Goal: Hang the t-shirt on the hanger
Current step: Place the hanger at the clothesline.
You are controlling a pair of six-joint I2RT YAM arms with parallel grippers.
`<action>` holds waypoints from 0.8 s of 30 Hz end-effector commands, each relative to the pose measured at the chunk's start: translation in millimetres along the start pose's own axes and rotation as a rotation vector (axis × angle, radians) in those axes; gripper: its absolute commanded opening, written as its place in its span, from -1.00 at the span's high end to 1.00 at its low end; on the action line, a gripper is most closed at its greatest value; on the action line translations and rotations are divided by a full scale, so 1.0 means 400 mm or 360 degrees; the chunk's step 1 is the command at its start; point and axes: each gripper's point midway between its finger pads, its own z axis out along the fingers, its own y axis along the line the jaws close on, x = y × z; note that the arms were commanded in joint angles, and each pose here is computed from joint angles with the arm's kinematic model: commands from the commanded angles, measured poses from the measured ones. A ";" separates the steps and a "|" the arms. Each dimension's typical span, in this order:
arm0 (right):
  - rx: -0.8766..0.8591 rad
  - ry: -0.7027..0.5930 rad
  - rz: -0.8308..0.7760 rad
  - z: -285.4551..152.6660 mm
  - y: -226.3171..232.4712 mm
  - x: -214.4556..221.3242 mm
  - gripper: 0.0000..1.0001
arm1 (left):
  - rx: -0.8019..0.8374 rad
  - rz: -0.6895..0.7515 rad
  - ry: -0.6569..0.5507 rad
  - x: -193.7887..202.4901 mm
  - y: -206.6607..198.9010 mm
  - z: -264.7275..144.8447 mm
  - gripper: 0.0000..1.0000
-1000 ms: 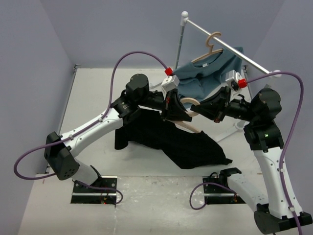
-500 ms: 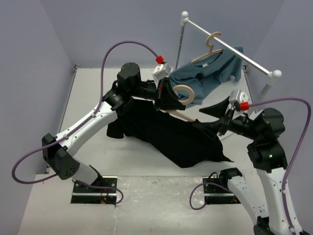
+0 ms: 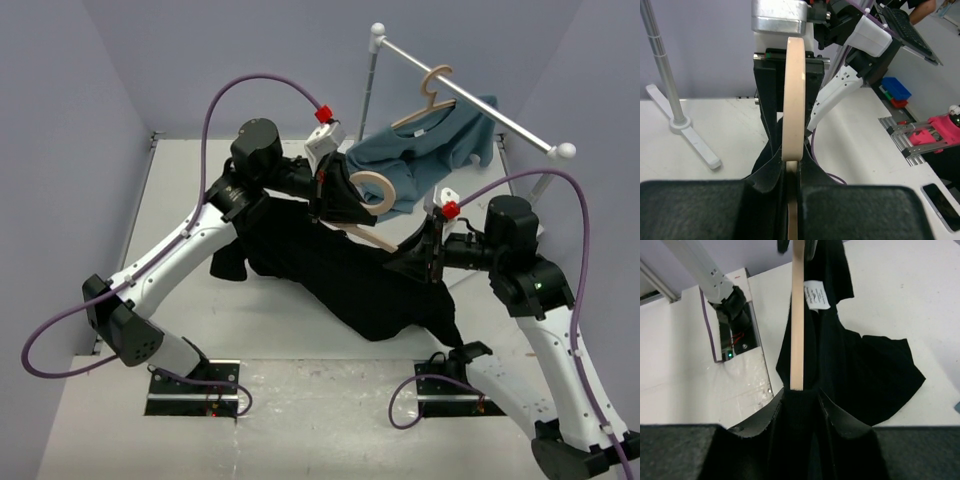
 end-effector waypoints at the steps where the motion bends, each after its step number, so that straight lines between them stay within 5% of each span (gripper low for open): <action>1: -0.0125 -0.0038 -0.0089 -0.020 0.063 -0.026 0.64 | 0.0070 0.0127 -0.0057 -0.085 -0.042 0.003 1.00; 3: -0.0067 -0.0057 -0.0088 -0.024 0.054 -0.036 0.97 | 0.0079 0.0126 -0.0058 -0.087 -0.044 0.003 1.00; 6: 0.0100 -0.0137 -0.0082 -0.036 0.029 -0.070 1.00 | 0.0052 0.0118 -0.0067 -0.091 -0.037 0.000 0.98; 7: 0.0155 -0.0167 -0.0080 -0.043 0.022 -0.083 1.00 | 0.0010 0.0111 -0.0082 -0.096 -0.028 -0.004 0.79; 9: 0.0311 -0.0222 0.0018 -0.056 -0.004 -0.103 1.00 | -0.0112 0.0133 -0.0133 -0.122 -0.010 -0.025 0.13; 11: 0.0437 -0.0216 0.0134 -0.077 -0.015 -0.106 1.00 | -0.0514 0.0093 -0.0249 -0.163 0.069 -0.069 -0.95; 13: 0.0479 -0.0181 0.0202 -0.095 -0.003 -0.101 1.00 | -0.1195 0.0027 -0.0473 -0.228 0.161 -0.209 -1.00; 17: 0.0544 -0.0237 0.0197 -0.136 0.028 -0.118 1.00 | -0.2254 -0.0090 -0.1105 -0.298 0.126 -0.565 -1.00; 20: 0.0743 -0.0336 0.0174 -0.220 0.061 -0.152 1.00 | -0.2477 0.0085 -0.1785 -0.309 -0.120 -0.763 -1.00; 24: 0.1046 -0.0540 0.0205 -0.345 0.095 -0.200 1.00 | -0.2600 0.0173 -0.1893 -0.268 -0.256 -0.839 -1.00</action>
